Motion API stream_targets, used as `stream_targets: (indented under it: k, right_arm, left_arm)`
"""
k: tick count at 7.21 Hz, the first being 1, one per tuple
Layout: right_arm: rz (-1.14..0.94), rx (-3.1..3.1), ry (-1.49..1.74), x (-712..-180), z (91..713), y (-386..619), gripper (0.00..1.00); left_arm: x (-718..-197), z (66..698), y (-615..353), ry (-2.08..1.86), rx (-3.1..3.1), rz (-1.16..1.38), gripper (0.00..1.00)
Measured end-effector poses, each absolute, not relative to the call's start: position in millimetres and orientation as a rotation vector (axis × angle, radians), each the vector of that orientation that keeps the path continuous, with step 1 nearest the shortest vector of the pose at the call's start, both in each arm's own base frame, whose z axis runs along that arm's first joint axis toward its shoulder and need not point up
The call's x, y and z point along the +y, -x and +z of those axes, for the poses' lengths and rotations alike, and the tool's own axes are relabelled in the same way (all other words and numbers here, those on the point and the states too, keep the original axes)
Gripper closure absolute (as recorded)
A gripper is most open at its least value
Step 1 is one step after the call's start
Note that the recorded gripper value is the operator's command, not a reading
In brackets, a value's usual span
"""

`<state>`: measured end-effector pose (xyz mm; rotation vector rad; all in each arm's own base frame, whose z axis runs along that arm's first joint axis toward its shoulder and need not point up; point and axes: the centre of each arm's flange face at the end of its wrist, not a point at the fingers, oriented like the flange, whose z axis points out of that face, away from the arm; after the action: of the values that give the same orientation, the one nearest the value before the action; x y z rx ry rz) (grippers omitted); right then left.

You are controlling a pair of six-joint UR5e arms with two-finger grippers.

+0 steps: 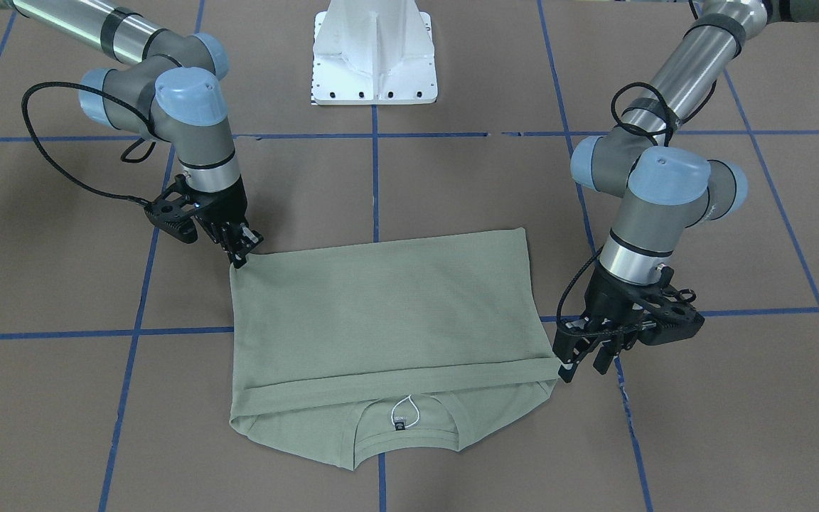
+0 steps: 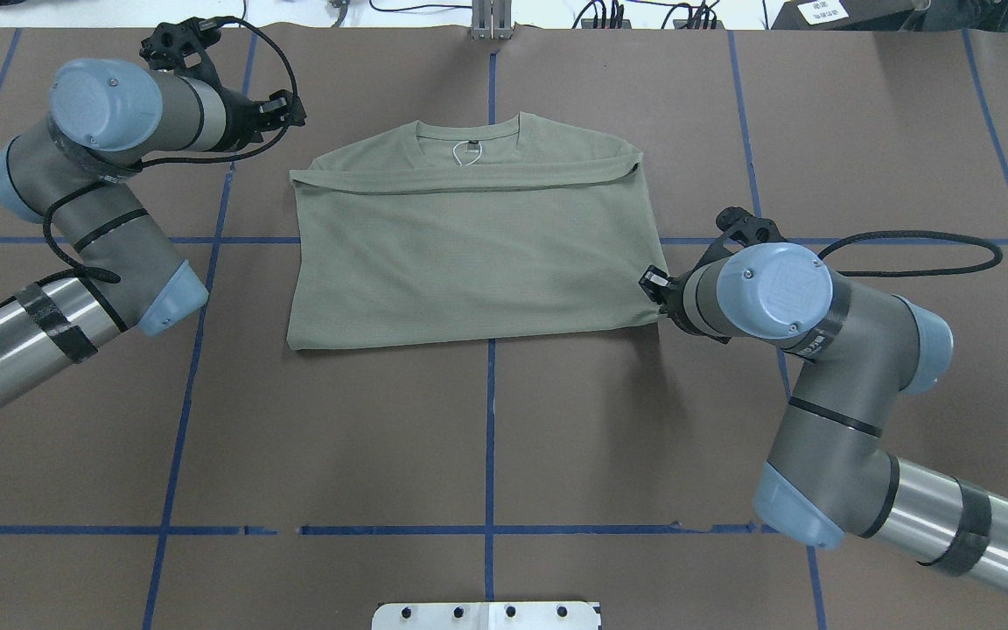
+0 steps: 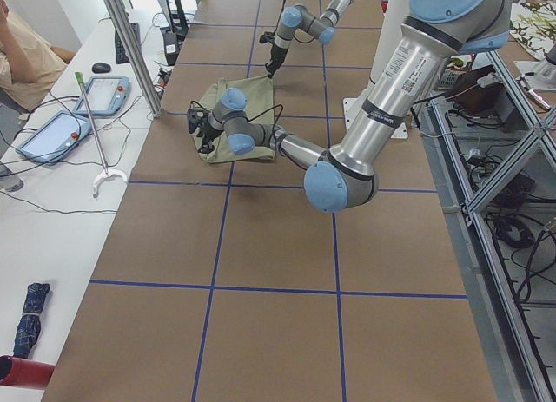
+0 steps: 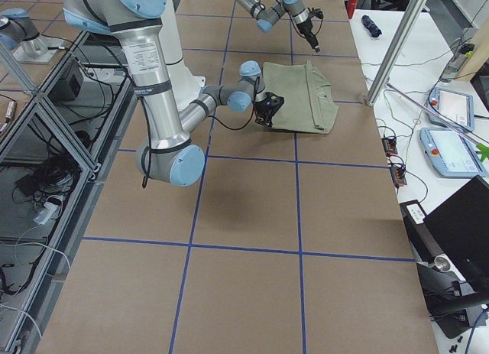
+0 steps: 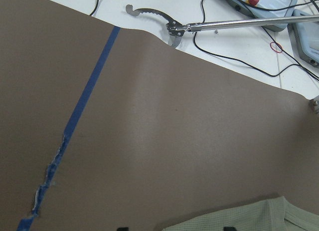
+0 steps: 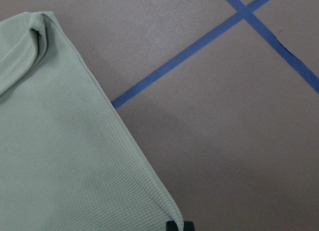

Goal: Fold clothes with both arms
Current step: 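Drag the shirt toward the robot with the right gripper, rotating it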

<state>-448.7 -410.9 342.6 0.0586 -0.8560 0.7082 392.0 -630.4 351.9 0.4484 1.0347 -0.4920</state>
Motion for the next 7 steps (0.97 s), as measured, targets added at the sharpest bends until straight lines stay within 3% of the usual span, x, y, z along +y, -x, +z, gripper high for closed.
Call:
stream_targets:
  k: [5, 6, 7]
  right_arm:
    - [0.569, -0.811, 0.406, -231.8, 301.7, 420.9, 1.00]
    - [0.517, -0.748, 0.461, -190.6, 298.0, 427.0, 0.02]
    - [0.470, -0.694, 0.492, -156.4, 297.9, 432.7, 0.00]
  left_arm:
    - [-579.4, 304.2, -381.1, -0.283, 1.226, -0.313, 0.28]
    - [-561.9, 300.9, -372.4, -0.249, 1.257, -0.283, 0.28]
    - [-548.8, 296.4, -367.6, -0.201, 1.284, -0.283, 0.28]
